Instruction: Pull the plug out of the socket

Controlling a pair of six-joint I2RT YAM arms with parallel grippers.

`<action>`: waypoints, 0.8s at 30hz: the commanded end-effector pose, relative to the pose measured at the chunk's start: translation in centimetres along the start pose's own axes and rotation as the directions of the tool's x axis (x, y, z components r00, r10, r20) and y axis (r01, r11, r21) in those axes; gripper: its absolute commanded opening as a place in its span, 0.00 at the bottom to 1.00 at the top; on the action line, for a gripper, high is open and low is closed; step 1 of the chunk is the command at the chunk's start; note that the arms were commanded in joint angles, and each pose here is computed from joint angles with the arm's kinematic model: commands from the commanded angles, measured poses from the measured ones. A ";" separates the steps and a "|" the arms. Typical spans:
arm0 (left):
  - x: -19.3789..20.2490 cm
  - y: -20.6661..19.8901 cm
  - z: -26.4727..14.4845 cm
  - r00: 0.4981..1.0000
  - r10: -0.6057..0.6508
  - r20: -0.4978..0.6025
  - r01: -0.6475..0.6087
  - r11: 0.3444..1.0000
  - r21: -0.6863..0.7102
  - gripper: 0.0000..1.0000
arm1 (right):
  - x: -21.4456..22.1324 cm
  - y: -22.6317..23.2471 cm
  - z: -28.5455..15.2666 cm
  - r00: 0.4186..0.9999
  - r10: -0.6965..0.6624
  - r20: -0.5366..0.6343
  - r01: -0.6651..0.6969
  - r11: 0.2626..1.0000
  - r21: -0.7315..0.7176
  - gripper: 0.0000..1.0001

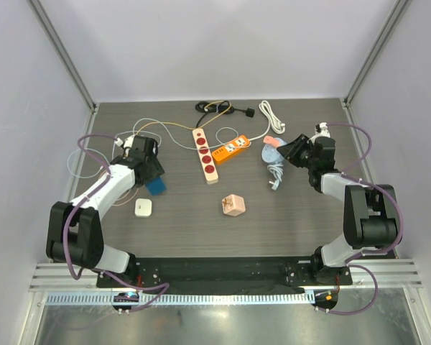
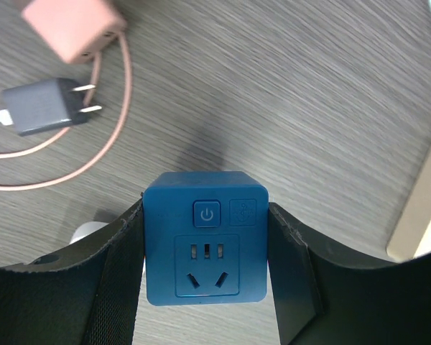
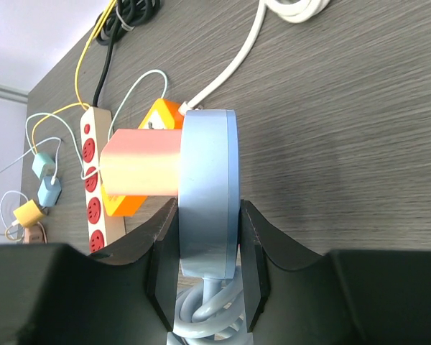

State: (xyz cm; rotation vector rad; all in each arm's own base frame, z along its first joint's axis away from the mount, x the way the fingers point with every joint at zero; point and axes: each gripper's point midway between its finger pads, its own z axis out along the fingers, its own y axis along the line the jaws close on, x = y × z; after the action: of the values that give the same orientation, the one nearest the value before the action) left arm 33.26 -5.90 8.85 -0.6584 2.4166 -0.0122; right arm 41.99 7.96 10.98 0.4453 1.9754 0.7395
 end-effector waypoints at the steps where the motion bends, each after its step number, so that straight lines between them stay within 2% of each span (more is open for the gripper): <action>1: -1.6 1.2 0.5 0.994 -0.103 0.044 0.105 0.993 -0.047 0.00 | -3.4 2.4 0.1 0.995 -0.017 0.103 0.026 0.995 -0.093 0.01; 7: -2.2 3.0 0.9 0.986 -0.154 0.066 0.160 0.983 -0.088 0.02 | -3.3 2.5 0.3 0.995 -0.010 0.097 0.020 0.994 -0.103 0.01; 8: -2.4 3.1 0.9 0.985 -0.158 0.074 0.165 0.982 -0.092 0.07 | -3.3 2.5 0.3 0.996 -0.008 0.094 0.018 0.994 -0.103 0.01; 9: -2.5 3.2 0.9 0.984 -0.160 0.079 0.167 0.981 -0.095 0.24 | -3.2 2.4 0.3 0.996 -0.008 0.092 0.018 0.994 -0.104 0.01; 11: -2.8 3.3 0.9 0.982 -0.164 0.093 0.173 0.980 -0.097 0.37 | -3.2 2.4 0.4 0.996 -0.008 0.088 0.017 0.994 -0.104 0.01; 12: -2.8 3.3 0.9 0.982 -0.162 0.093 0.171 0.980 -0.099 0.48 | -3.1 2.4 0.4 0.996 -0.008 0.086 0.017 0.994 -0.107 0.01; 14: -3.1 3.1 0.8 0.982 -0.162 0.097 0.171 0.981 -0.091 0.58 | -3.1 2.5 0.5 0.996 -0.006 0.084 0.016 0.994 -0.109 0.01; 15: -3.2 3.1 0.8 0.982 -0.164 0.099 0.173 0.981 -0.091 0.69 | -3.1 2.5 0.5 0.996 -0.005 0.084 0.014 0.994 -0.109 0.01; 18: -3.7 2.9 0.3 0.980 -0.166 0.109 0.175 0.982 -0.078 0.85 | -3.0 2.5 0.6 0.997 -0.006 0.076 0.014 0.994 -0.112 0.01; 19: -3.7 2.8 0.1 0.980 -0.163 0.111 0.172 0.982 -0.074 0.96 | -2.9 2.5 0.7 0.997 -0.004 0.072 0.012 0.993 -0.114 0.01; 21: -4.2 2.3 -0.5 0.979 -0.163 0.121 0.170 0.984 -0.047 1.00 | -3.0 2.6 0.7 0.997 -0.005 0.074 0.014 0.993 -0.117 0.01; 24: -5.2 1.7 -1.9 0.974 -0.167 0.152 0.170 0.985 -0.006 1.00 | -2.8 2.5 0.8 0.998 0.001 0.066 0.007 0.993 -0.119 0.01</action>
State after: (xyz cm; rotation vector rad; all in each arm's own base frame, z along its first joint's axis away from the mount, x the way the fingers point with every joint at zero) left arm 33.49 -2.13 8.88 -0.8596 2.3351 0.0582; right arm 42.05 7.90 9.77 0.4650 1.9989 0.7688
